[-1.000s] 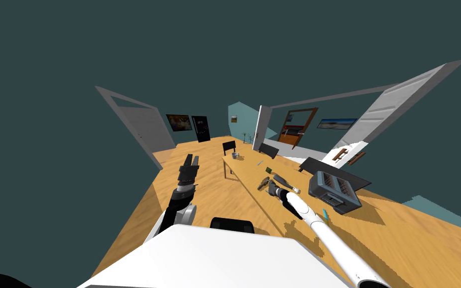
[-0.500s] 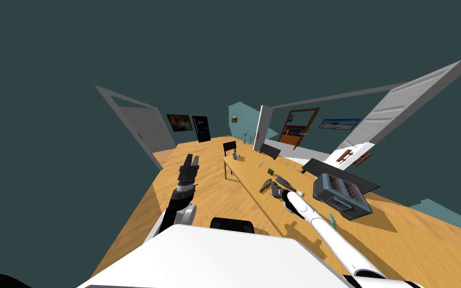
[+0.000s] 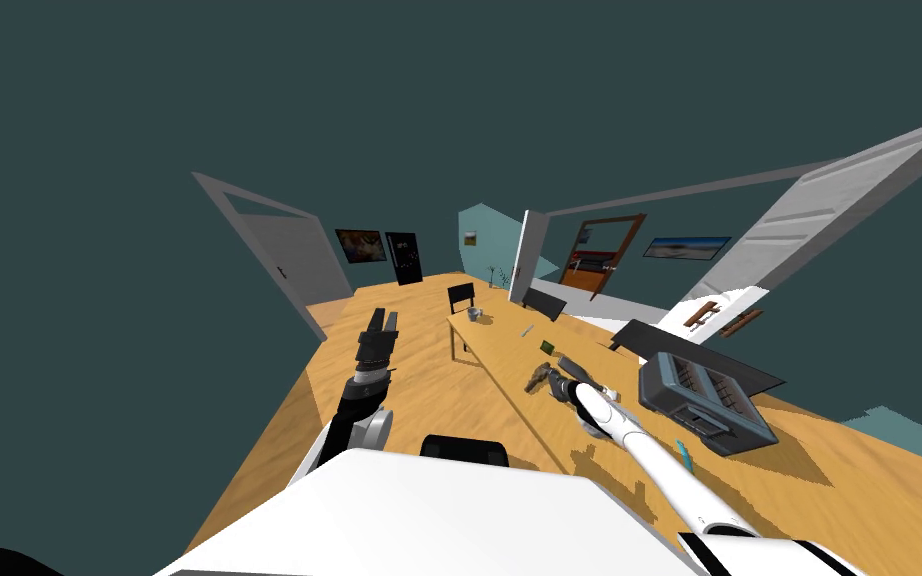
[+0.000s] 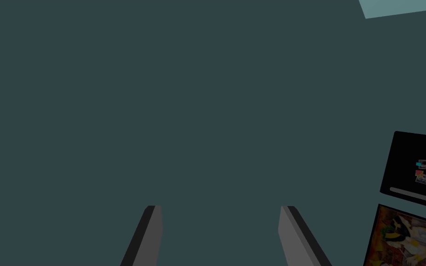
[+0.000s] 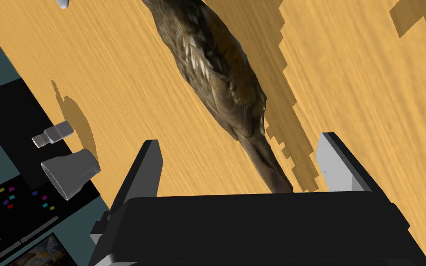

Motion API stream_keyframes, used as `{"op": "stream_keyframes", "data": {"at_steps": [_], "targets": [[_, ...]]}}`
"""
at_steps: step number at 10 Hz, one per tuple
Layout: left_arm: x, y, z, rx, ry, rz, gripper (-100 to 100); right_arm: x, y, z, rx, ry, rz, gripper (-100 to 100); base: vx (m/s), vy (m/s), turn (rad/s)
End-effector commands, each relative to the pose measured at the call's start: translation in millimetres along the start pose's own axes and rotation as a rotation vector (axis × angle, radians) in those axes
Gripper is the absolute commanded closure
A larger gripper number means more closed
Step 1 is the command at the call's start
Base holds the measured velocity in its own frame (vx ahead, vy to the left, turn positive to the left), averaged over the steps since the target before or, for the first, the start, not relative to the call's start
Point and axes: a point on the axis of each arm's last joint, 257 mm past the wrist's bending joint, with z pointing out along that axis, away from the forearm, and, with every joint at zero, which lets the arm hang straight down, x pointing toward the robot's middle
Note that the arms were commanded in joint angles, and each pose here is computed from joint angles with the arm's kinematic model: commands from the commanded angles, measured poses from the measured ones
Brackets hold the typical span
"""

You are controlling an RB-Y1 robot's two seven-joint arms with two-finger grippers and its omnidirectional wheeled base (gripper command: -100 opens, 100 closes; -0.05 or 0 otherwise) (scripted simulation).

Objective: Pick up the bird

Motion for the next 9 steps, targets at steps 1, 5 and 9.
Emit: {"op": "stream_keyframes", "data": {"at_steps": [1,5,9], "targets": [[0.0,0.0,0.0,0.000,0.000,0.000,0,9.1,9.3,1.3,-0.034,0.024,-0.055,-100,0.056,0.042,0.016],[0.0,0.0,0.0,0.000,0.000,0.000,0,21.5,30.1,3.5,-0.105,0.054,-0.143,-100,0.065,0.038,0.020],[0.0,0.0,0.0,0.000,0.000,0.000,0,21.4,37.9,4.3,-0.130,0.055,-0.163,0,0.049,0.028,0.016]]}}
